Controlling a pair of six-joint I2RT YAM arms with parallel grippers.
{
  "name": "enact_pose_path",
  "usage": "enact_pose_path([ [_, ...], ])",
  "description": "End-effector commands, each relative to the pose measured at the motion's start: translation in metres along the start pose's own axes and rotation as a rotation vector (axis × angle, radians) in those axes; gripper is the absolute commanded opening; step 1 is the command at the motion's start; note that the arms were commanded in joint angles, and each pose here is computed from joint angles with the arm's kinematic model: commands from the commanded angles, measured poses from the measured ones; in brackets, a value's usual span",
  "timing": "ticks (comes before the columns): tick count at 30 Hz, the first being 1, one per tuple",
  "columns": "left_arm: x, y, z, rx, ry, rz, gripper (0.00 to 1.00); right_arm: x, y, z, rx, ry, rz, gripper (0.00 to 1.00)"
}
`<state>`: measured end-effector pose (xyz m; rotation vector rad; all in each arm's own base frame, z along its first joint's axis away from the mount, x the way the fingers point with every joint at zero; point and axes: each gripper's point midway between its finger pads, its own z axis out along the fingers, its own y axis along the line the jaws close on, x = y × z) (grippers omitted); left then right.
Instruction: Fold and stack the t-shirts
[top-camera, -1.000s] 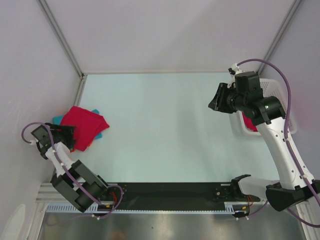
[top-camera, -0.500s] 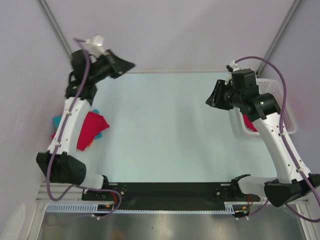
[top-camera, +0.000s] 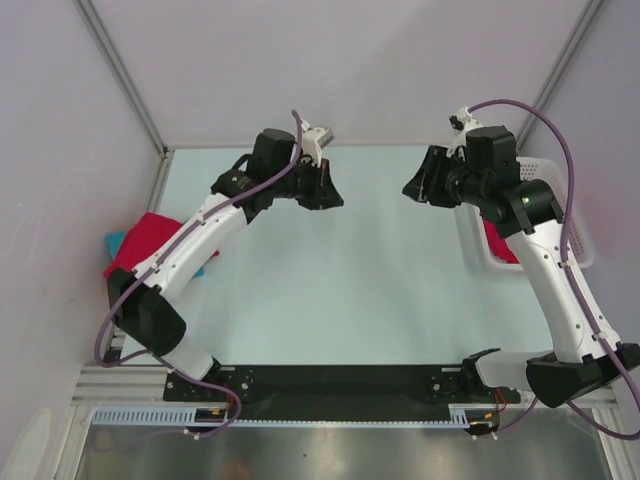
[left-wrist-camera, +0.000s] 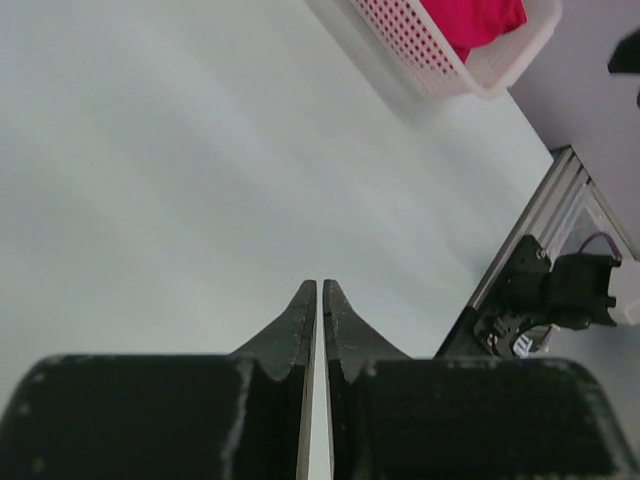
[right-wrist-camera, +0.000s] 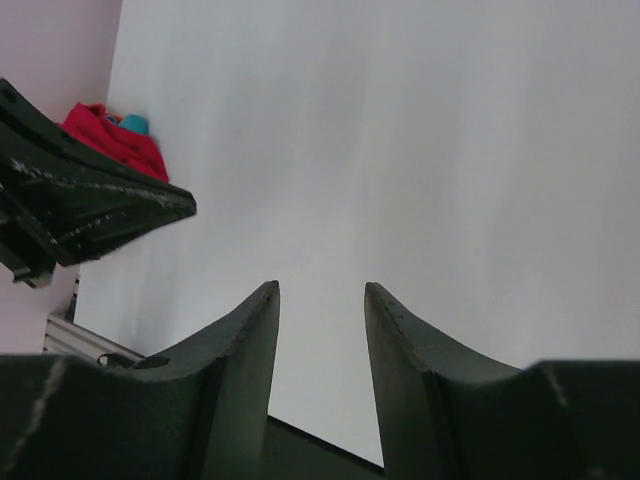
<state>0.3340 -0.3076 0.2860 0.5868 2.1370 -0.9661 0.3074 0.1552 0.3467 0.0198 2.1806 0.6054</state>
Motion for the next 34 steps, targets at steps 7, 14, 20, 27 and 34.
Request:
enact_pose_path([
  [7, 0.011, -0.01, -0.057, -0.041, -0.285, 0.159, 0.44, 0.032, -0.004, 0.026, -0.034, 0.044, 0.063, 0.45],
  [14, 0.043, 0.014, -0.075, -0.159, -0.293, 0.117, 0.84, 0.053, -0.013, 0.052, 0.016, 0.113, 0.048, 0.46],
  [20, 0.03, 0.015, -0.087, -0.2, -0.359, 0.14, 1.0, 0.055, -0.02, 0.054, 0.074, 0.13, 0.038, 0.47],
  [27, 0.036, 0.024, -0.085, -0.183, -0.347, 0.066, 1.0, 0.05, -0.024, 0.052, 0.096, 0.107, 0.03, 0.55],
  [34, 0.045, 0.053, -0.102, -0.029, -0.325, -0.223, 1.0, 0.048, -0.039, 0.059, 0.295, 0.103, -0.098, 0.55],
])
